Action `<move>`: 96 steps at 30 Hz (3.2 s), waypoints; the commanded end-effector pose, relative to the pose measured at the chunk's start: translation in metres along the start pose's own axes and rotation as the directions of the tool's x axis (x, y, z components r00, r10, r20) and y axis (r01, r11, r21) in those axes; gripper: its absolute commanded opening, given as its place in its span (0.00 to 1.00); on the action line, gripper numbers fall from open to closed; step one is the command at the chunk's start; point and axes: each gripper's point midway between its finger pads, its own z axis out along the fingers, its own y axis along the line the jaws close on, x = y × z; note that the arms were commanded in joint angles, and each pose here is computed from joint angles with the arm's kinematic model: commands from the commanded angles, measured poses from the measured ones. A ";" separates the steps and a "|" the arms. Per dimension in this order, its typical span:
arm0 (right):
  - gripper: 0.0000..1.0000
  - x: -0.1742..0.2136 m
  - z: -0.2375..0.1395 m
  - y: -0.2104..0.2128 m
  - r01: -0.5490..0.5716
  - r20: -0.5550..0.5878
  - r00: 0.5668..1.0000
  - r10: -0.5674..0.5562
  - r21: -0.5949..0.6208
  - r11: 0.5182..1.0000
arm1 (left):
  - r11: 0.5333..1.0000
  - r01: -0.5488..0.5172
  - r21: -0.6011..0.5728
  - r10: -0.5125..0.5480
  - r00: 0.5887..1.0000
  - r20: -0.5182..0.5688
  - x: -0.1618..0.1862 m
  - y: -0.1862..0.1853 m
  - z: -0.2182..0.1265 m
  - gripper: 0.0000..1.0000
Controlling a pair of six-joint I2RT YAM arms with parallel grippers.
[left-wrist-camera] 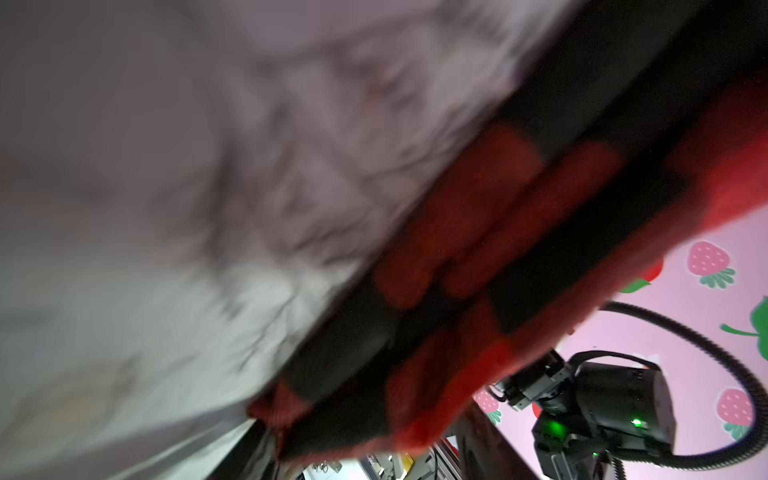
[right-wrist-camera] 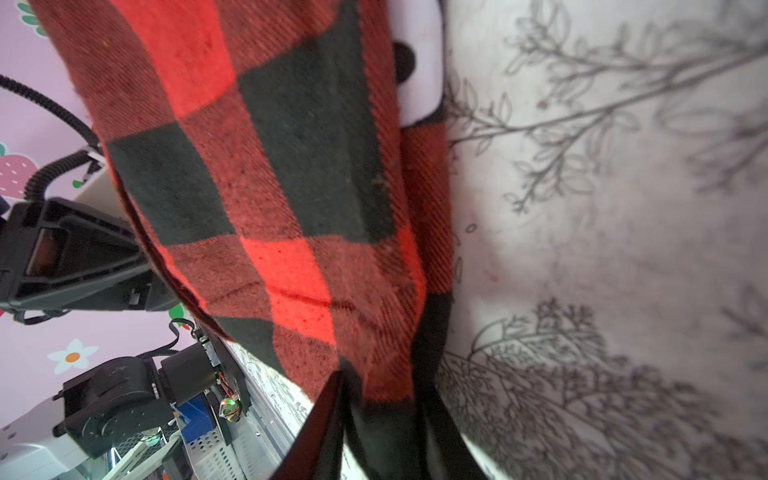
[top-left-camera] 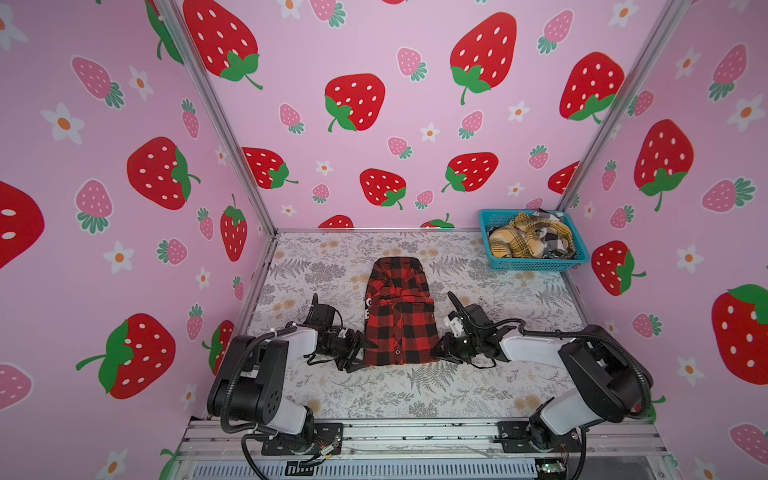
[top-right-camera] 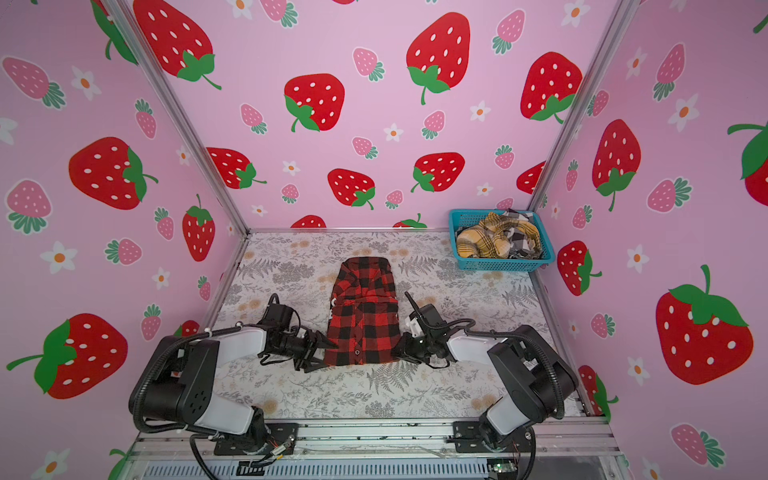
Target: Fold and stack the long sleeve shirts
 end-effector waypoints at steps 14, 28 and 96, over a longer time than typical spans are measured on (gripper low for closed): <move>0.05 -0.010 -0.005 0.008 -0.011 0.035 0.999 0.011 0.005 1.000 | 0.962 0.130 -0.242 -0.111 0.990 0.091 -0.003 0.065 0.004 0.00; 0.00 0.033 -0.041 0.019 0.019 0.036 0.999 -0.021 0.051 0.999 | 0.963 0.073 -0.261 -0.068 0.997 0.028 0.050 0.058 -0.017 0.00; 0.38 -0.286 0.044 0.071 0.369 0.141 0.892 -0.429 0.322 0.872 | 0.971 -0.223 -0.085 0.239 0.917 0.320 -0.198 -0.219 -0.010 0.22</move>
